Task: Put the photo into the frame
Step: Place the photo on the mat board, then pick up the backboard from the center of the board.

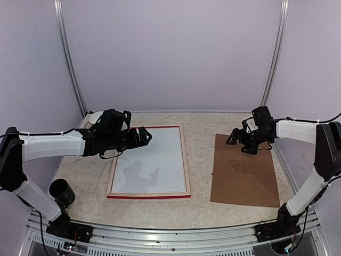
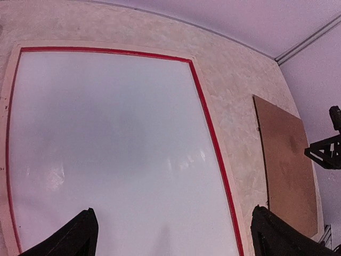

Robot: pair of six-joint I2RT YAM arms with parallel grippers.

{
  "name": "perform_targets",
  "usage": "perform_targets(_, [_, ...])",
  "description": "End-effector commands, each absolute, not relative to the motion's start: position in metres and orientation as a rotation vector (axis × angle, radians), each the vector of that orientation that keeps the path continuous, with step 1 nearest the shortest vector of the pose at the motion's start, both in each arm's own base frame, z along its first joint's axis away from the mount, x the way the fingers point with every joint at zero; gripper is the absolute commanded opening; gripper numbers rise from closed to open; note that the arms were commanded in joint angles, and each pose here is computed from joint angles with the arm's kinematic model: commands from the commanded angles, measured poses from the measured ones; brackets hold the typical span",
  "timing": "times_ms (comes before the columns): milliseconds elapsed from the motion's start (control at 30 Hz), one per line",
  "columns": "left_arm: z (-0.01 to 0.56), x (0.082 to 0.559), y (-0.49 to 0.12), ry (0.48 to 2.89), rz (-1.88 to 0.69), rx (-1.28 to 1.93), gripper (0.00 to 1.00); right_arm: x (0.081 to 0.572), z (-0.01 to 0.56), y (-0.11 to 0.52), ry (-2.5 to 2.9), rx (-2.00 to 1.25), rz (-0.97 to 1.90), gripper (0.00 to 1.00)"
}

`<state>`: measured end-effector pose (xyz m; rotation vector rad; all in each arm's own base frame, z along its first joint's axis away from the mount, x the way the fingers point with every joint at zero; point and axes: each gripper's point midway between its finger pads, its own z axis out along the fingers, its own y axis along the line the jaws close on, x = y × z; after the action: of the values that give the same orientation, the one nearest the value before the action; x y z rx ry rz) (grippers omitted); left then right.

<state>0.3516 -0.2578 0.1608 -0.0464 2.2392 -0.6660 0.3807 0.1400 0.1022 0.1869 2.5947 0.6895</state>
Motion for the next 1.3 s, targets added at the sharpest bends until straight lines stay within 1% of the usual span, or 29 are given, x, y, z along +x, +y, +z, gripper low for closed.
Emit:
perform_targets(0, [0.164, 0.354, -0.304, 2.250, -0.702, 0.134, 0.99, 0.379, 0.109, 0.096, 2.535, 0.335, 0.668, 0.98])
perform_targets(167, [0.154, 0.350, -0.351, 2.289, -0.783, 0.275, 0.99, 0.374, 0.107, 0.048, 2.486, 0.486, 0.616, 0.98])
perform_targets(400, [0.140, 0.339, -0.404, 2.314, -0.802, 0.464, 0.99, 0.360, 0.097, 0.001, 2.455, 0.655, 0.494, 0.98])
perform_targets(633, [0.149, 0.327, -0.447, 2.278, -0.899, 0.607, 0.99, 0.344, 0.085, -0.039, 2.430, 0.826, 0.362, 0.97])
perform_targets(733, [0.152, 0.321, -0.463, 2.267, -0.920, 0.664, 0.99, 0.339, 0.080, -0.046, 2.416, 0.872, 0.370, 0.97])
perform_targets(1000, [0.129, 0.311, -0.498, 2.295, -0.968, 0.777, 0.99, 0.329, 0.067, -0.061, 2.405, 0.950, 0.313, 0.97])
perform_targets(1267, [0.120, 0.303, -0.515, 2.301, -0.990, 0.834, 0.99, 0.320, 0.067, -0.079, 2.373, 1.003, 0.249, 0.97])
